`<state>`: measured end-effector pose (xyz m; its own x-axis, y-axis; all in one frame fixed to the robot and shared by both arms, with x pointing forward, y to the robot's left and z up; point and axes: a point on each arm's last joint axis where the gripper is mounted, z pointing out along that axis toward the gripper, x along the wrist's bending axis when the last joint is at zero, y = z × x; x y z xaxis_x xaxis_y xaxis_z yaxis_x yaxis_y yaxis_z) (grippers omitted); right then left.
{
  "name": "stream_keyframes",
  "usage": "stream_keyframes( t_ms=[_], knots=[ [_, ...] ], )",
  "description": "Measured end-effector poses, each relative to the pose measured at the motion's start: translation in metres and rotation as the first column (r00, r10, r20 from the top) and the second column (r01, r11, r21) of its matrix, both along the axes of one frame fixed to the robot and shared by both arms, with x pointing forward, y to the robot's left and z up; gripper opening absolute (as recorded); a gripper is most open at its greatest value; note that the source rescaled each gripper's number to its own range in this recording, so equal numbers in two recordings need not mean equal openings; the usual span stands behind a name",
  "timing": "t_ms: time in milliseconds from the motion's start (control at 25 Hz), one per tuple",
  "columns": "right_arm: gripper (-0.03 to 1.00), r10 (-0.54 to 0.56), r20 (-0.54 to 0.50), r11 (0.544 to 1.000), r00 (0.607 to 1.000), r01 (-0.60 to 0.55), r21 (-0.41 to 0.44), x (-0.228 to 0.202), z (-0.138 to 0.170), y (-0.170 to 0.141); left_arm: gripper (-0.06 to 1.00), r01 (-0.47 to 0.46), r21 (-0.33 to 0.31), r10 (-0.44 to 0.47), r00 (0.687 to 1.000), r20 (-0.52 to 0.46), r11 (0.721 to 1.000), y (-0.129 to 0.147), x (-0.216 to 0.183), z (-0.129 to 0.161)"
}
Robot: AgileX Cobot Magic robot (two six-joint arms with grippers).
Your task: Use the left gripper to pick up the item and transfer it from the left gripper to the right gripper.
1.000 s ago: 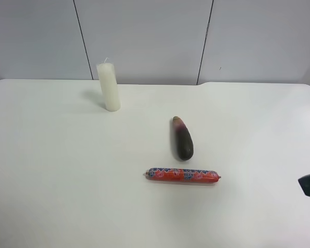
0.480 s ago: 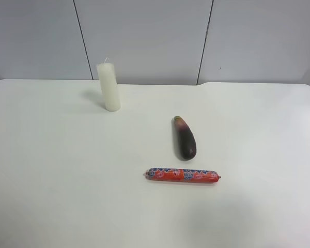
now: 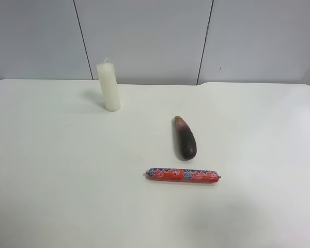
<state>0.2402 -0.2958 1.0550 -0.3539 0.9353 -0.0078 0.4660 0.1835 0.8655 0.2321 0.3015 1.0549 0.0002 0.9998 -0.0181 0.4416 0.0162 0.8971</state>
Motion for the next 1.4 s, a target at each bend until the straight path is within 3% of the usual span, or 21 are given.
stream_keyframes(
  t_ms=[200, 600, 1400],
  knots=[
    [0.96, -0.033, 0.012, 0.999, 0.999, 0.032, 0.004, -0.0013, 0.0002, -0.0005, 1.00, 0.000, 0.000, 0.000, 1.000, 0.000, 1.000, 0.0000, 0.0000, 0.0000],
    [0.96, -0.235, 0.059, 0.972, 0.970, 0.235, 0.020, -0.0081, -0.0002, -0.0013, 1.00, 0.000, 0.000, 0.000, 1.000, 0.000, 1.000, 0.0000, 0.0000, 0.0000],
    [0.96, -0.244, 0.059, 0.970, 0.968, 0.243, 0.020, -0.0081, -0.0002, -0.0013, 1.00, 0.000, 0.000, 0.000, 1.000, 0.000, 1.000, 0.0000, 0.0000, 0.0000]
  ],
)
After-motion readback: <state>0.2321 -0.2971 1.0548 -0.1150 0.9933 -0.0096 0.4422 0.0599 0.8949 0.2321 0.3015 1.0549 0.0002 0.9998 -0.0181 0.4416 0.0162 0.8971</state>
